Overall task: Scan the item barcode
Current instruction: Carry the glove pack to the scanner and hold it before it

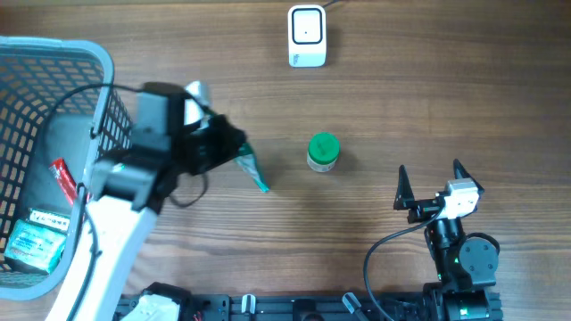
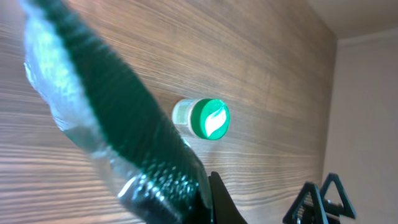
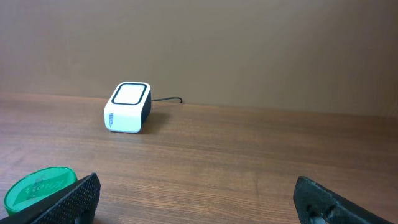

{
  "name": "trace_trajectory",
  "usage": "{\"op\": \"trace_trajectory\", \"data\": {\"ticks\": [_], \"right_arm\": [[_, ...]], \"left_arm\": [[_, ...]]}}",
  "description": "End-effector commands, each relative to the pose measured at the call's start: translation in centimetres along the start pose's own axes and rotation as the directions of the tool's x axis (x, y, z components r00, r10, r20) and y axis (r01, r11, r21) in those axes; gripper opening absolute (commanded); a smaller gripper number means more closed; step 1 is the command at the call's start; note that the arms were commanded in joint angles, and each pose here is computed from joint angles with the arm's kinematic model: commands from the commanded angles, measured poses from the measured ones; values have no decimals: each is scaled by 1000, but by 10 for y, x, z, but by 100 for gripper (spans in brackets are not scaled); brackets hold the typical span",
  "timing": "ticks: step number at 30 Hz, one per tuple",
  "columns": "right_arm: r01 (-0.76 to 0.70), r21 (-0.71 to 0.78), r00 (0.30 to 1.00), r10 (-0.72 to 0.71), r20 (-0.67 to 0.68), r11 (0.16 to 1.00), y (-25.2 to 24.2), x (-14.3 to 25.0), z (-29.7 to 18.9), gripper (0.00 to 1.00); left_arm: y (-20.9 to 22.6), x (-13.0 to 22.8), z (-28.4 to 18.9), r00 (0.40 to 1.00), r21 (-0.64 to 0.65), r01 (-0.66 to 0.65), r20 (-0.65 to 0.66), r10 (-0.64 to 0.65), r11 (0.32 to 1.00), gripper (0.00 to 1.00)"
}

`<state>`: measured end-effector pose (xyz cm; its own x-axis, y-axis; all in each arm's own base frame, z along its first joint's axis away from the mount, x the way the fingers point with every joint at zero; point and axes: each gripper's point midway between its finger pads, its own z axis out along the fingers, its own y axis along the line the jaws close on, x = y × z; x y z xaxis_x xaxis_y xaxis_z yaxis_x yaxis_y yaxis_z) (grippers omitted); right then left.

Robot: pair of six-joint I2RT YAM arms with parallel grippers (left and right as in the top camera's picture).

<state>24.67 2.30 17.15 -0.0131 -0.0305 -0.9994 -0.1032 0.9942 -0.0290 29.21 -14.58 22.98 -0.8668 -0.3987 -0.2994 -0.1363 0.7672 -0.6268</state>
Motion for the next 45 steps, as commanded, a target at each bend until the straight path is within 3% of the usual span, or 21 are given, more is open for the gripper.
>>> {"op": "trace_trajectory", "data": {"ticks": [1, 7, 12, 17, 23, 32, 40, 45], "right_arm": [[-10, 9, 1000, 10, 2, 1000, -2, 0, 0, 100], [-10, 9, 1000, 10, 2, 1000, -2, 0, 0, 100], [-10, 9, 1000, 10, 2, 1000, -2, 0, 0, 100], [-10, 9, 1000, 10, 2, 1000, -2, 0, 0, 100], [-10, 9, 1000, 10, 2, 1000, -2, 0, 0, 100], [-10, 9, 1000, 10, 2, 1000, -2, 0, 0, 100], [-10, 9, 1000, 10, 2, 1000, -2, 0, 0, 100], [-10, 9, 1000, 10, 2, 1000, -2, 0, 0, 100]], "left_arm": [[-16, 3, 36, 1000, -27, 29, 9, -29, 999, 4], [-65, 12, 77, 999, 94, -46, -1, 46, 995, 4], [-111, 5, 74, 990, 242, -125, 87, 107, 962, 4], [-128, -2, 68, 985, 307, -151, 125, 118, 940, 4], [-129, 0, 69, 984, 306, -159, 126, 125, 939, 4], [-87, -15, 77, 967, 83, -164, 212, 143, 983, 4], [-107, -33, 69, 932, 133, -230, 314, 179, 964, 4], [-80, -28, 77, 941, 30, -196, 287, 180, 980, 4]]}}
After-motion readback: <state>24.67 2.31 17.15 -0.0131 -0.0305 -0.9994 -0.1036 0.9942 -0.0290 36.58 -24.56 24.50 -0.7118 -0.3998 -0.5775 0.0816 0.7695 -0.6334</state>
